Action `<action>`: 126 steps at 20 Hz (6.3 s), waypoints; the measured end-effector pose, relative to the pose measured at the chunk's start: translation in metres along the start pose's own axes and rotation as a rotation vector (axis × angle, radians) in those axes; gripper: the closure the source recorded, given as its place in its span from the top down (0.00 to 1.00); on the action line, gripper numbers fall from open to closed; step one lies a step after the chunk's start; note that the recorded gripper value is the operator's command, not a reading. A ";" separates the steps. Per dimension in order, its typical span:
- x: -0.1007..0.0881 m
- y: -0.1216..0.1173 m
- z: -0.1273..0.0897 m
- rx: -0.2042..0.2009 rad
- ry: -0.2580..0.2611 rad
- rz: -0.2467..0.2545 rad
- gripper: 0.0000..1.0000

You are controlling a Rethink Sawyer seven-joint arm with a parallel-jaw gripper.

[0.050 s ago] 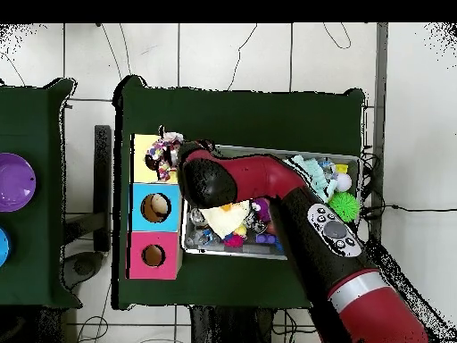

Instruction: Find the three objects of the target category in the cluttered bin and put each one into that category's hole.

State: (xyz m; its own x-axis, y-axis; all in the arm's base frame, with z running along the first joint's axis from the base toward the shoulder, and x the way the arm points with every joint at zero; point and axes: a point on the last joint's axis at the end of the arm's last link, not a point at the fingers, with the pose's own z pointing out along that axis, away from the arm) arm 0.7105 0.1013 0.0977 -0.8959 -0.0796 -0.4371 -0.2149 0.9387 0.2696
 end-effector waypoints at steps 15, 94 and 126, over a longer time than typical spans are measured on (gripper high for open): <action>0.000 0.032 -0.004 -0.078 0.061 -0.019 0.00; 0.011 0.048 0.031 0.024 0.101 -0.166 0.00; 0.009 0.044 0.034 0.023 0.236 -0.115 0.00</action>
State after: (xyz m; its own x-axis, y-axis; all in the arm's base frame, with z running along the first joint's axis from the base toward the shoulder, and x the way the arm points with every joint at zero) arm 0.7057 0.1530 0.0764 -0.9325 -0.2601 -0.2508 -0.3145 0.9260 0.2089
